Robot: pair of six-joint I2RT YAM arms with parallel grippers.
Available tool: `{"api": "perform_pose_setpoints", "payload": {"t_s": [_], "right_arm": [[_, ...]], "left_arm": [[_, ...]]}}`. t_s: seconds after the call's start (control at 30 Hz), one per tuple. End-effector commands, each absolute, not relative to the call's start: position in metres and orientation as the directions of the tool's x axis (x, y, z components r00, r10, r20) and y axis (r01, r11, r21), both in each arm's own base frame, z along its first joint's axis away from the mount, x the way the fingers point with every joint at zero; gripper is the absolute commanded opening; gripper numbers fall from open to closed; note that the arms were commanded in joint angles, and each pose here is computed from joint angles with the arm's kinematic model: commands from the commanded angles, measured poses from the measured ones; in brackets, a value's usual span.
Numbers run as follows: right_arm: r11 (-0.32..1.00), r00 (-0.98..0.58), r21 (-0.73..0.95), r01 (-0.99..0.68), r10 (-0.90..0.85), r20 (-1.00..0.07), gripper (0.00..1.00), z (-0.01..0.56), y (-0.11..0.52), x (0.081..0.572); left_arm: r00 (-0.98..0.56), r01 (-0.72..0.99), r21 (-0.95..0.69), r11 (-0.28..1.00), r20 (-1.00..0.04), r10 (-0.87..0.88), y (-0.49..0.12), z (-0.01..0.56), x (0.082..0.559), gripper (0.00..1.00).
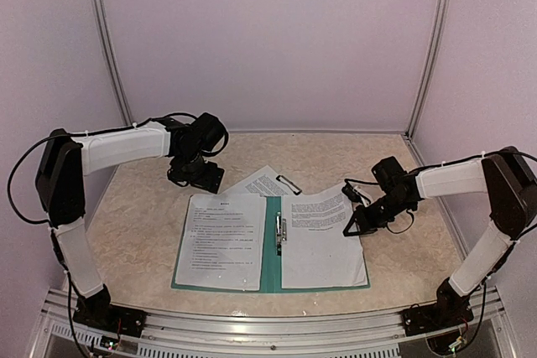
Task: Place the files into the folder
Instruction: Insert the spring clip onto the folder.
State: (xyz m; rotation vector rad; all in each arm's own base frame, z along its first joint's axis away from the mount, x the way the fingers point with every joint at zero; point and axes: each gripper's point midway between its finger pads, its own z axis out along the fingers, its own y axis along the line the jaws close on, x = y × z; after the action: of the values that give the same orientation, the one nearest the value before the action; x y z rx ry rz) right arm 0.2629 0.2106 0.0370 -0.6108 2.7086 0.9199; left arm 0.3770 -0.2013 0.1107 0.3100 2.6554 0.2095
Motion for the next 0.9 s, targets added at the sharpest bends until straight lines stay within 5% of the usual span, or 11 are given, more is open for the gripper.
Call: {"api": "perform_pose_setpoints", "payload": {"t_s": [0.0, 0.43, 0.87], "right_arm": [[0.705, -0.876, 0.525, -0.477, -0.335, -0.347, 0.0, 0.043, 0.217, 0.265], [0.702, -0.876, 0.526, -0.48, -0.347, -0.335, 0.05, 0.038, 0.22, 0.264], [0.773, -0.864, 0.417, -0.478, -0.327, -0.384, 0.59, 0.059, 0.209, 0.282]], "left_arm": [[-0.864, 0.191, 0.215, 0.958, -0.427, 0.268, -0.207, 0.113, 0.381, 0.93], [-0.864, 0.193, 0.223, 0.956, -0.424, 0.273, -0.208, 0.112, 0.381, 0.93], [-0.863, 0.197, 0.225, 0.954, -0.423, 0.278, -0.208, 0.113, 0.38, 0.93]]}}
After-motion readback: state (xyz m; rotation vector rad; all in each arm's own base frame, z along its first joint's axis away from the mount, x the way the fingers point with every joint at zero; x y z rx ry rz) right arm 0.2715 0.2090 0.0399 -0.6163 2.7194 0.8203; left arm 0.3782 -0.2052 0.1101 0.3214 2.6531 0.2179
